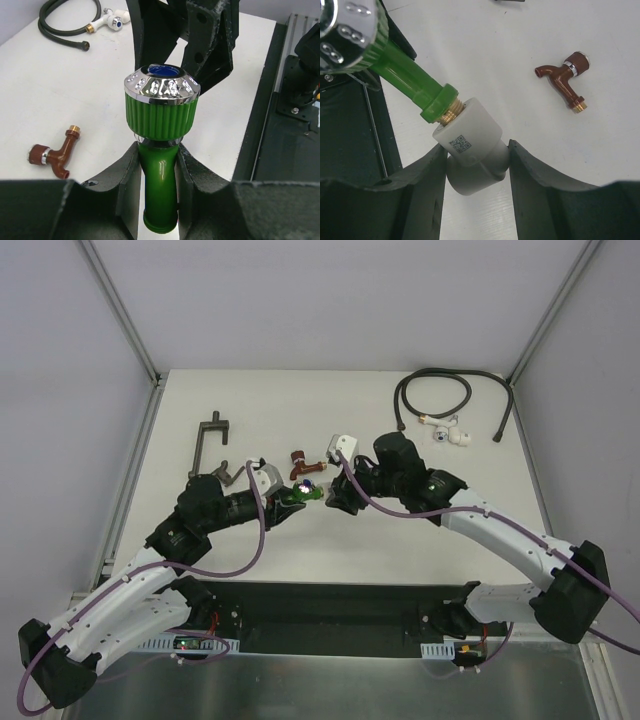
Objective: Install the water faucets
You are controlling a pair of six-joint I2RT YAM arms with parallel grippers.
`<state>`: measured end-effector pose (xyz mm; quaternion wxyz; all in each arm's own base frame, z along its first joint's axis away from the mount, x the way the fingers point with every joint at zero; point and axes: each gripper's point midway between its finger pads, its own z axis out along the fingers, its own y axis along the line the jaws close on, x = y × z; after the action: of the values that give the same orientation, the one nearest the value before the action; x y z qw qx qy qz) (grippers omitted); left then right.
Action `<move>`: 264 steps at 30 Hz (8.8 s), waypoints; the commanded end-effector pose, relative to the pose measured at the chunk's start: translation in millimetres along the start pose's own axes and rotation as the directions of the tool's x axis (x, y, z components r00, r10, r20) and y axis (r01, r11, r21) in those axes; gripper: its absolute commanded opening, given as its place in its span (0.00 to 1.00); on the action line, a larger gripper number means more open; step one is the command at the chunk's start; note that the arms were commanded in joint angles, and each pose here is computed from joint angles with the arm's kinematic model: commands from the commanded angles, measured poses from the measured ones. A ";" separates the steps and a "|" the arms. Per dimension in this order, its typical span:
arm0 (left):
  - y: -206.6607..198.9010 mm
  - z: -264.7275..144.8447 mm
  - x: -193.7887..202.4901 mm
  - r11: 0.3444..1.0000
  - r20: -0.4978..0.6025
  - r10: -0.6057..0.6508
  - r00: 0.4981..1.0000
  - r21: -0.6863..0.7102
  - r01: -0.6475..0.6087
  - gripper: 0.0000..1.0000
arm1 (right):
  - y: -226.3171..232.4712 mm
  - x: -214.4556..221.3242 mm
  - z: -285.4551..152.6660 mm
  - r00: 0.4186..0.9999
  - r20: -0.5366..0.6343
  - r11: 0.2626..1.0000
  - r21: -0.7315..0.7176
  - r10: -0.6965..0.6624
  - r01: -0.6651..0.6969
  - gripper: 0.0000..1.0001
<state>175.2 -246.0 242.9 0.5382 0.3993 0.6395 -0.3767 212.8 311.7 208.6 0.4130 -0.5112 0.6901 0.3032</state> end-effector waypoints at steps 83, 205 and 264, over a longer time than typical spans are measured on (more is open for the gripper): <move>8.9 9.9 -19.5 0.705 0.297 -0.660 0.690 -0.075 0.706 0.00 | 6.8 -77.7 -17.3 0.949 0.288 0.988 -0.045 -0.127 0.146 0.02; -1.0 -45.4 -152.2 0.513 0.416 -0.855 0.308 0.604 0.610 0.00 | 12.7 -178.3 -111.2 0.485 0.806 0.938 0.259 -0.340 0.228 0.01; 57.3 -33.9 -9.9 0.680 0.471 -0.578 0.667 -0.175 0.712 0.00 | -34.3 209.2 46.2 0.399 0.047 0.340 0.437 0.916 -0.833 0.48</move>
<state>214.8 -195.7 223.7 0.5059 -0.0582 0.7057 -0.4926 264.8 264.8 37.3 0.2789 0.0031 0.9092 0.3092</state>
